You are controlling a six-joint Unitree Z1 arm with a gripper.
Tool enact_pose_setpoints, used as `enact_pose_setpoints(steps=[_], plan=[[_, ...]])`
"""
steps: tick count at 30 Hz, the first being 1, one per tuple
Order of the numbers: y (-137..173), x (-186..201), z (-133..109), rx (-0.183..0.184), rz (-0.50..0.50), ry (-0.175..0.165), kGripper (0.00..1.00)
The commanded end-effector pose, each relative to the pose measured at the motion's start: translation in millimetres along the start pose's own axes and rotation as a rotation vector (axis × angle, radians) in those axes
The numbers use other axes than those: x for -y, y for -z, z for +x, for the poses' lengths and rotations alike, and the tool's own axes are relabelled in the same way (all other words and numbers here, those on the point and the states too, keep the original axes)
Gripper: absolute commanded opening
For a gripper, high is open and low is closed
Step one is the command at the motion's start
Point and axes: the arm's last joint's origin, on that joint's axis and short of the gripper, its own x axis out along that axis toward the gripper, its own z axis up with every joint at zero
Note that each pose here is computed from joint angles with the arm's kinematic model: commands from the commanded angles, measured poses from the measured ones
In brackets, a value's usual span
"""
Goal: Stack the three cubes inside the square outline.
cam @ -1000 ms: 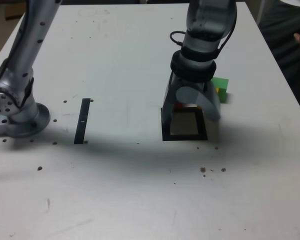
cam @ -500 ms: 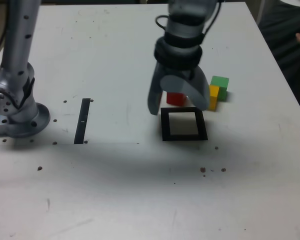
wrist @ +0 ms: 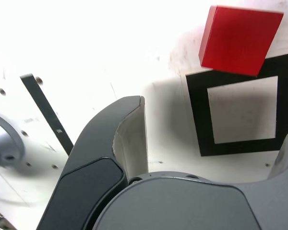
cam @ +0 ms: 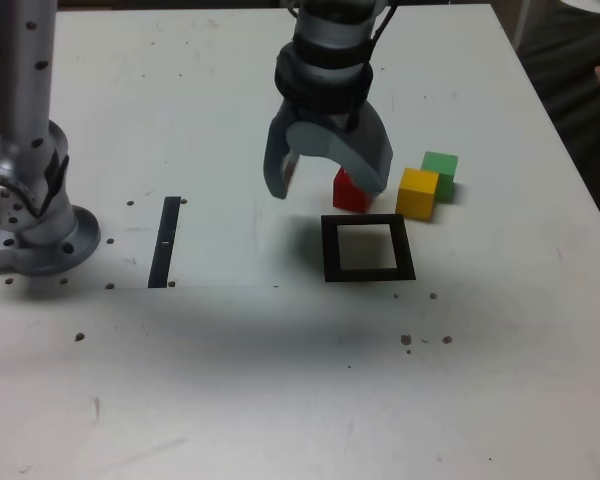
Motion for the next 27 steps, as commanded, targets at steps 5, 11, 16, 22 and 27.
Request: enact_pose_setpoints(steps=[5, 11, 16, 22, 27], plan=[[-5.2, -15.5, 6.3, -0.024, 0.055, -0.015, 0.99], [-15.1, -35.1, 21.1, -0.063, 0.078, -0.012, 0.98], [-23.0, -44.0, 31.5, -0.083, 0.085, -0.004, 0.97], [-31.2, -49.5, 40.0, -0.096, 0.088, 0.003, 0.93], [-37.3, -52.5, 46.4, -0.106, 0.087, 0.01, 0.85]])
